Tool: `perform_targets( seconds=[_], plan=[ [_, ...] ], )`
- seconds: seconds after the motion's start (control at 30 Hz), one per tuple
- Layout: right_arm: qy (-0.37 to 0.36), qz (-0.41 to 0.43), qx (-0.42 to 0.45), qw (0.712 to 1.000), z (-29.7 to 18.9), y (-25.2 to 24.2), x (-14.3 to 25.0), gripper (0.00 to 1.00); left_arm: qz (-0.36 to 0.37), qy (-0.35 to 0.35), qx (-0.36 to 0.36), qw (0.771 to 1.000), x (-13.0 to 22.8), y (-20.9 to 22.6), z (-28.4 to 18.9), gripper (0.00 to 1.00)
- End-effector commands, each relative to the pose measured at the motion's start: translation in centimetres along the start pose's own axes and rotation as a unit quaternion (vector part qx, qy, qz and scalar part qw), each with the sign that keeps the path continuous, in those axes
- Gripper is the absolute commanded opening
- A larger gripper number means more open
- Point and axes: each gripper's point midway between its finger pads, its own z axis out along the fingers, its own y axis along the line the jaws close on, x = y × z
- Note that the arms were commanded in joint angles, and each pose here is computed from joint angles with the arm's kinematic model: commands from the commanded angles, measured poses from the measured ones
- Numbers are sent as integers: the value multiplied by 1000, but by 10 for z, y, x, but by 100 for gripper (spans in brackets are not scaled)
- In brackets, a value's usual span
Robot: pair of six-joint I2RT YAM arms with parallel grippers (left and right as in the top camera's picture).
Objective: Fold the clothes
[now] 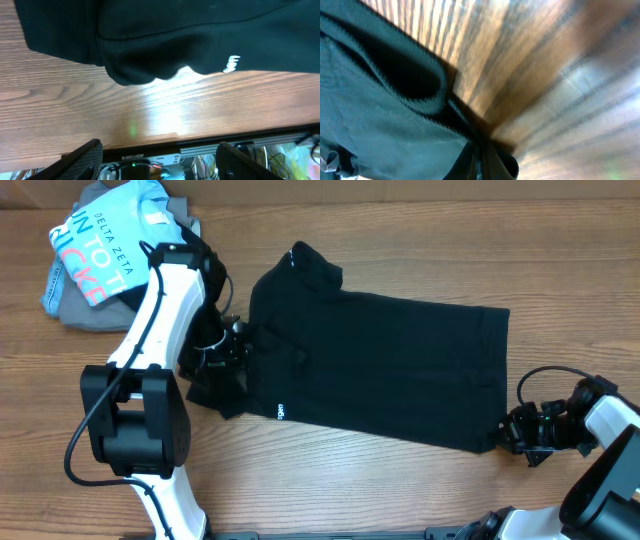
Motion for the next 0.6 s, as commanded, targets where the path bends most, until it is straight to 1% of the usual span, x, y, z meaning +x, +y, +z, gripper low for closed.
perform_targets(
  seconds=[0.0, 0.1, 0.27, 0.37, 0.4, 0.47, 0.53, 0.57],
  plan=[
    [-15, -10, 4, 1000, -13, 9, -12, 4, -30, 27, -9, 999, 6, 8, 22, 76],
    [-18, -12, 4, 1000, -19, 13, -14, 4, -46, 36, -13, 998, 6, 12, 42, 76],
    [-22, -22, 2, 1000, -23, 16, -16, 4, -99, 11, -70, 993, -4, 36, 74, 75],
    [-24, -30, 2, 999, -24, 16, -16, 4, -128, -9, -70, 989, -12, 39, 87, 66],
    [-25, -31, 2, 999, -24, 17, -16, 4, -134, -10, -70, 988, -13, 39, 89, 59],
    [-27, -32, 1, 999, -25, 17, -16, 4, -138, -13, -76, 987, -14, 42, 92, 36],
    [-30, -33, 5, 999, -27, 16, -16, 4, -148, -17, -94, 984, -13, 48, 92, 21],
    [-32, -32, 9, 999, -28, 15, -16, 4, -151, -16, -99, 983, -12, 50, 92, 9]
  ],
)
